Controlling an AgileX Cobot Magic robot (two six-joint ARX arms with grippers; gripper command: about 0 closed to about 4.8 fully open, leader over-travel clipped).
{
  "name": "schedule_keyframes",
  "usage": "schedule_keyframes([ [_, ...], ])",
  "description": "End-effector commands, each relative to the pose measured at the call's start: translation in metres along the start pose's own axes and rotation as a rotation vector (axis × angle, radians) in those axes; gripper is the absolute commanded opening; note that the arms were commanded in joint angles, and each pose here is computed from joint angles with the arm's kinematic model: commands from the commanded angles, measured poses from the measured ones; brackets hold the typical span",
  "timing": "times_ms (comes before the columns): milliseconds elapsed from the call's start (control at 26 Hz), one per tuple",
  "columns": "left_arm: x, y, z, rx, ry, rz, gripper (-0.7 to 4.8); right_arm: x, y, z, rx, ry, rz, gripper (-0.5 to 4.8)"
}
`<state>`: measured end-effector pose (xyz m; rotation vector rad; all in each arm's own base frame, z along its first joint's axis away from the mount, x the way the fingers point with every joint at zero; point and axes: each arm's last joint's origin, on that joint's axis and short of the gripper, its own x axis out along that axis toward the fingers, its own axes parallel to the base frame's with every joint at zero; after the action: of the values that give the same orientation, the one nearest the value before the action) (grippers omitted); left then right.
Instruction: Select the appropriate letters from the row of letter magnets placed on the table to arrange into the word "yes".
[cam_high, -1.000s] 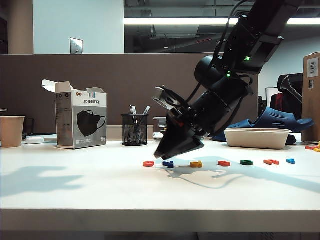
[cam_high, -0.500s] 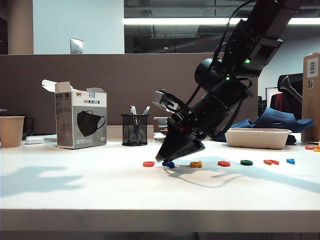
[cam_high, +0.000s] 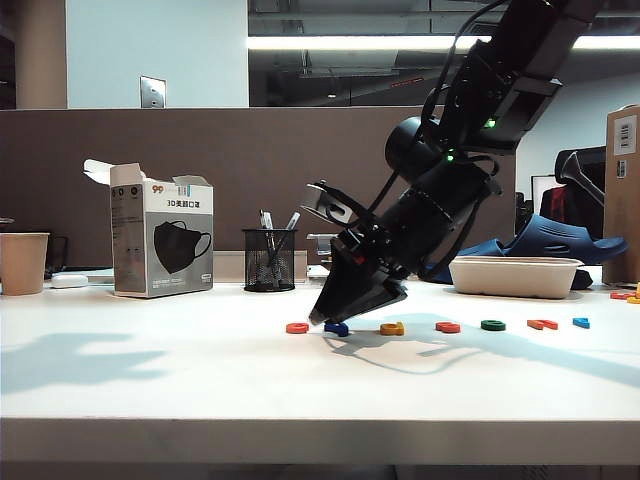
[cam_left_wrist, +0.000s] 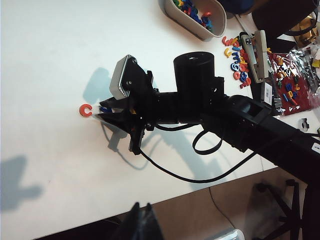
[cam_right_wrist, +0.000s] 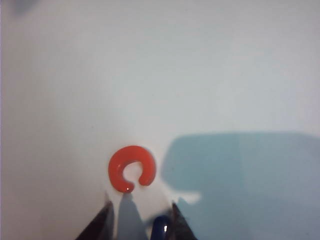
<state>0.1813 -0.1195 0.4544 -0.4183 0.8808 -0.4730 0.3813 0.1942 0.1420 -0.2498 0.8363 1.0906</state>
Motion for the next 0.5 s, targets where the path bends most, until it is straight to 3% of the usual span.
schedule_keyframes([
  [38,-0.0021,-0.0013,0.0008,0.008,-0.017,-0.010,-0.05,0.0014,-0.0008,-0.0080,0.033,0.079,-0.051,1.44],
  [423,-0.0021,-0.0013,0.0008,0.008,-0.017,-0.010,-0.05,0.0010,-0.0004,-0.0104,0.047,0.111,-0.063,1.44],
  [500,-0.0021,-0.0013,0.0008,0.008,-0.017,-0.010,-0.05,0.0007,-0.0004,-0.0100,0.046,0.111,-0.065,1.02],
])
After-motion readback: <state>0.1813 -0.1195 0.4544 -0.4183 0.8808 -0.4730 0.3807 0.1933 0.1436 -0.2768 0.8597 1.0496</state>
